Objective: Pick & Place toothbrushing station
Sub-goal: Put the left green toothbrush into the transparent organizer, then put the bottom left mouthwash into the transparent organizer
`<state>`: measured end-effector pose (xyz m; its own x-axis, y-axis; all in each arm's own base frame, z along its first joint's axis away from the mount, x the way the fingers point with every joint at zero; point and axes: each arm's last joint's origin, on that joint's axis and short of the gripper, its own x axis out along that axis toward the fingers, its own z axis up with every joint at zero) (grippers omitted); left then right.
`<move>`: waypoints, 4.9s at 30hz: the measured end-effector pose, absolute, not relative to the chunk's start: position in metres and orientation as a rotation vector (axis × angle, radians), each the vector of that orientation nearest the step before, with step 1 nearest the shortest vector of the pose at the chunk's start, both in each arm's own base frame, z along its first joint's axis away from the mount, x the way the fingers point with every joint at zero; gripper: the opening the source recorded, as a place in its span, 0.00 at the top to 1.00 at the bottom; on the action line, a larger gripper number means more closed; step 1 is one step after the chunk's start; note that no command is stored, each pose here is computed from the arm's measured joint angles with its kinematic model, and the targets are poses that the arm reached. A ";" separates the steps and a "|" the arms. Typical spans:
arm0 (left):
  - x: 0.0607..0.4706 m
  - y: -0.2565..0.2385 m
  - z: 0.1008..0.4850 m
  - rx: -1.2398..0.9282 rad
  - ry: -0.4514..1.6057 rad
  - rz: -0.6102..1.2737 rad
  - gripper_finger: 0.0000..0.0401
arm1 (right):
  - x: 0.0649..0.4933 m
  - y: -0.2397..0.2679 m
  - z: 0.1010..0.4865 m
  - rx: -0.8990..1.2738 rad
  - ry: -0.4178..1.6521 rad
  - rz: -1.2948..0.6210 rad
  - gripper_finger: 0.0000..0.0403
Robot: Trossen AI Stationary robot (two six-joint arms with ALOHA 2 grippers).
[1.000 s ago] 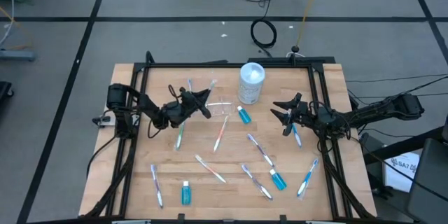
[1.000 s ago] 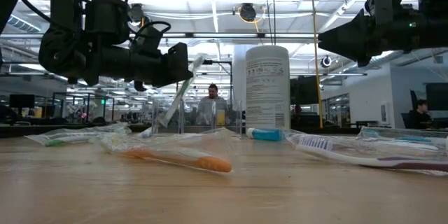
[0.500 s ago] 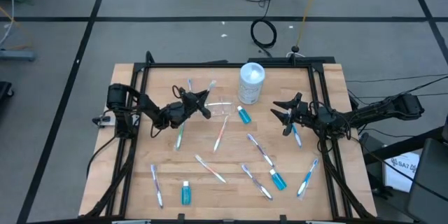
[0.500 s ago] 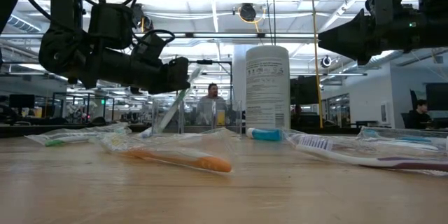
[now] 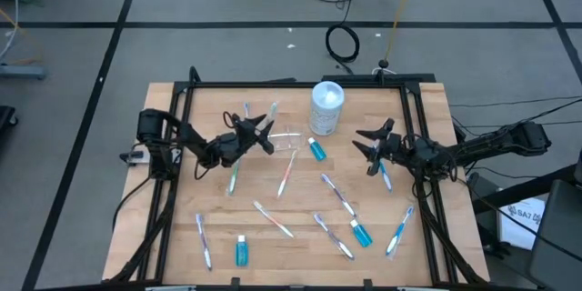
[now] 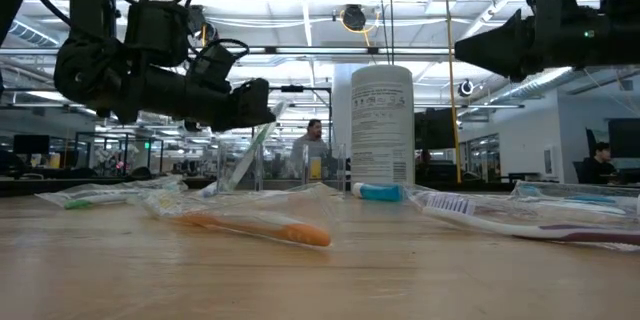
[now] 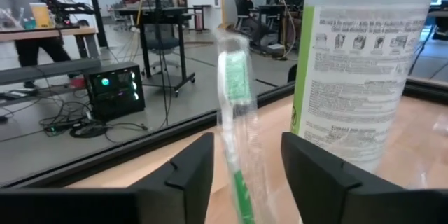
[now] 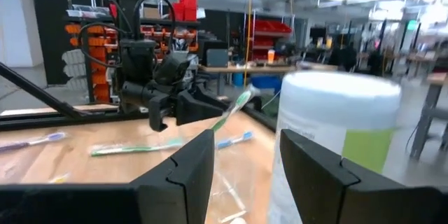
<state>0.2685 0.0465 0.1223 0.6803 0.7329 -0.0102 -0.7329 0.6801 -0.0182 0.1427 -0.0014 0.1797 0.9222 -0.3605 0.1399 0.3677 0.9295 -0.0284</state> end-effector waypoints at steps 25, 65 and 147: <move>0.223 -0.044 0.197 -0.403 0.194 0.428 0.63 | 0.136 -0.041 0.205 -0.173 -0.278 -0.679 0.61; 0.246 -0.190 0.154 -1.023 1.288 0.440 0.48 | 0.173 -0.047 0.216 0.051 -0.165 -0.453 0.61; 0.288 -0.090 0.250 -0.268 0.406 0.526 0.72 | 0.174 -0.047 0.211 0.102 -0.122 -0.453 0.61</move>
<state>0.2880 -0.0898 0.2502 0.7886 0.4302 -0.4393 -0.5342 0.8331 -0.1432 0.1741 -0.0471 0.2109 0.8922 -0.4416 0.0943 0.4295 0.8944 0.1248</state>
